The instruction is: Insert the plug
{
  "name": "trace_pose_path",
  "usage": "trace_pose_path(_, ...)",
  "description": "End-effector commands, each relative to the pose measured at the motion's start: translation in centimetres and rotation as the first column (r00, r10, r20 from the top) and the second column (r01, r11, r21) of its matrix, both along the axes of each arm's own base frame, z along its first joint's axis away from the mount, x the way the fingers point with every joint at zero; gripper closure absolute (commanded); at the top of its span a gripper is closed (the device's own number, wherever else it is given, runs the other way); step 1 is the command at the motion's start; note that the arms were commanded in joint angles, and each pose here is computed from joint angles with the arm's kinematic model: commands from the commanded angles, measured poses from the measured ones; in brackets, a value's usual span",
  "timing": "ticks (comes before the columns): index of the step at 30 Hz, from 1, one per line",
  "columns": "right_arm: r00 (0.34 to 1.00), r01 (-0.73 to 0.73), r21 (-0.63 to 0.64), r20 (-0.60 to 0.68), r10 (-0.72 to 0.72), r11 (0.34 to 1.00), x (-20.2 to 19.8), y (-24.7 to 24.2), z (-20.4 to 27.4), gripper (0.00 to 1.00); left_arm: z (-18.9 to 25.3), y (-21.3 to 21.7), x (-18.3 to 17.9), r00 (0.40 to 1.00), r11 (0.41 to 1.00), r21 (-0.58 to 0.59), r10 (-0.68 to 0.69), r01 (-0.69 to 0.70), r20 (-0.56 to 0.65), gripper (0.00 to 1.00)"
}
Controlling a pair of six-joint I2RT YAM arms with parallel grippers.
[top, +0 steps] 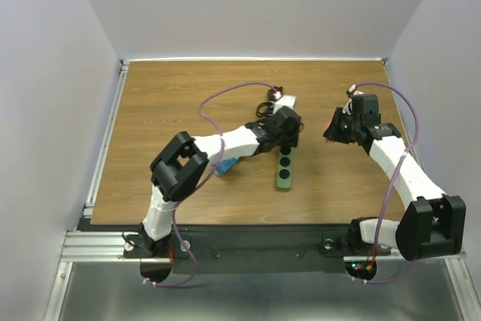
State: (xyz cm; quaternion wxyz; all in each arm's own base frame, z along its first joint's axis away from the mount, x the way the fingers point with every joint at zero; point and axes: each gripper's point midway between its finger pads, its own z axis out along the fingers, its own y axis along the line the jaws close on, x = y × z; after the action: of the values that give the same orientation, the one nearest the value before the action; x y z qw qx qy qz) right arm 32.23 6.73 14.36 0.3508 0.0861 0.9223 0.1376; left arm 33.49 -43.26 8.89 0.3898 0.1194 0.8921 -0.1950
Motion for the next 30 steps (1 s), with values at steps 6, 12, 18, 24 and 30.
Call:
trace_pose_path(6,0.963,-0.267,0.233,0.092,0.252,0.935,0.0,6.9,1.6,1.0,-0.9,9.8,1.9,0.989,0.979,0.143,0.148,-0.148,0.013,0.51)
trace_pose_path(12,0.909,-0.413,0.289,0.19,0.371,0.864,0.0,9.1,4.8,1.0,3.3,9.6,1.4,0.991,0.991,0.053,0.119,-0.122,0.061,0.13)
trace_pose_path(18,0.909,-0.416,0.34,0.189,0.372,0.843,0.0,9.8,5.7,1.0,8.5,10.7,0.2,0.987,0.997,-0.027,0.074,-0.071,0.145,0.08)
trace_pose_path(24,0.926,-0.366,0.263,0.203,0.319,0.893,-0.8,9.6,5.6,1.0,9.7,10.5,-2.1,0.993,0.993,-0.12,-0.005,0.02,0.117,0.05)
trace_pose_path(30,0.951,-0.288,0.206,0.174,0.254,0.935,-1.7,9.9,4.2,0.99,7.2,7.8,-6.9,0.969,0.928,-0.277,-0.243,0.248,0.052,0.05)
